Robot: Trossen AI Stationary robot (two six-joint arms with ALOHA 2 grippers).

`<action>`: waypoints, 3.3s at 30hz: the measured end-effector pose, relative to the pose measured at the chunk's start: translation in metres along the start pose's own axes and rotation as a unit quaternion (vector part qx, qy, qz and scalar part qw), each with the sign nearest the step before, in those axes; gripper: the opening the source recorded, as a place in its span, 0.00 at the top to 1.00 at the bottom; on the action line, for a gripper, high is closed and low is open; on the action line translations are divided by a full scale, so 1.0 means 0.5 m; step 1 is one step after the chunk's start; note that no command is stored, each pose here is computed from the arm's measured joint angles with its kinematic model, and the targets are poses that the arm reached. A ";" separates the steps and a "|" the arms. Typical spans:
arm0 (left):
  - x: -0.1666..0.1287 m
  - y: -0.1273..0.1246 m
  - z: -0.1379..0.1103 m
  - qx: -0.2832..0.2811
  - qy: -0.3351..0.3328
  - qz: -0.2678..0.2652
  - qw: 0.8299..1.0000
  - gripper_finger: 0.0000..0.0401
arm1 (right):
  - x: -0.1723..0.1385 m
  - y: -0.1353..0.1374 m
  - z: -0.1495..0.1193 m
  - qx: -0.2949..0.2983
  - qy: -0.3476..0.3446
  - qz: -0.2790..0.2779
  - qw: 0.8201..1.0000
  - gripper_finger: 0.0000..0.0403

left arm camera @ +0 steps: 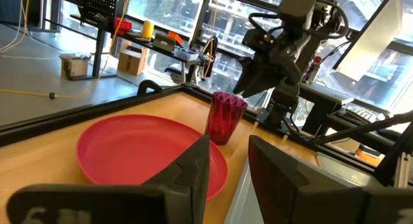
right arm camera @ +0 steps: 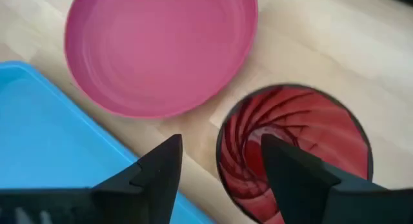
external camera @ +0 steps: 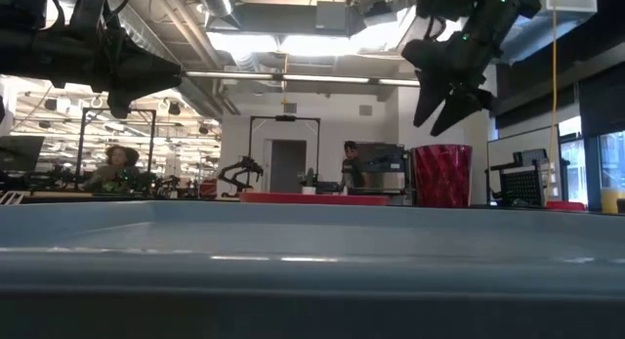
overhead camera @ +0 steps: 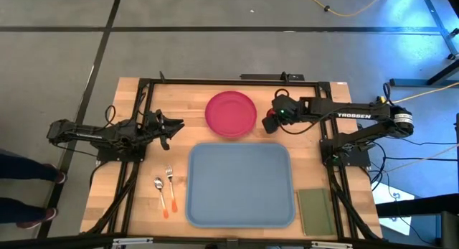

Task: Pick and place plate/cup/fork/spoon on tray
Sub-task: Put the pink cup on the blue tray

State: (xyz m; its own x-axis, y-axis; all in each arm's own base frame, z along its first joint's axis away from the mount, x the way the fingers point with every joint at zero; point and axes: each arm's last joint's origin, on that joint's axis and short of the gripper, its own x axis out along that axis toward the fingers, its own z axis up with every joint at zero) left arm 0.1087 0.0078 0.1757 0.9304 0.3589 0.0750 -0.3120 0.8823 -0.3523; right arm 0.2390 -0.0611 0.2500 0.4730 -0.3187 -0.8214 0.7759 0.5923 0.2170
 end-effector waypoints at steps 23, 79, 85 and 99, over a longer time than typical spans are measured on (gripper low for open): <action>0.000 0.000 0.000 0.000 0.001 0.000 1.000 0.75 | 0.074 0.020 -0.005 -0.051 0.072 -0.024 0.996 0.54; 0.000 0.000 -0.001 0.001 0.002 0.001 1.000 0.75 | -0.104 0.152 -0.229 -0.068 0.073 0.066 0.993 0.97; 0.000 0.000 -0.001 0.001 0.002 0.001 1.000 0.75 | -0.082 0.163 -0.239 -0.073 0.089 0.056 0.992 0.95; 0.000 0.000 -0.001 0.001 0.002 0.001 1.000 0.75 | -0.081 0.168 -0.237 -0.069 0.075 0.062 0.993 0.86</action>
State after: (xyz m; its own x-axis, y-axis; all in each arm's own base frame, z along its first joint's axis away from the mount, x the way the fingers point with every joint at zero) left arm 0.1087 0.0078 0.1753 0.9306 0.3594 0.0699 -0.3143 0.8822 -0.3505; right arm 0.2354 0.0893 0.2392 0.4860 -0.1301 -0.8642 0.6463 0.7191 0.2552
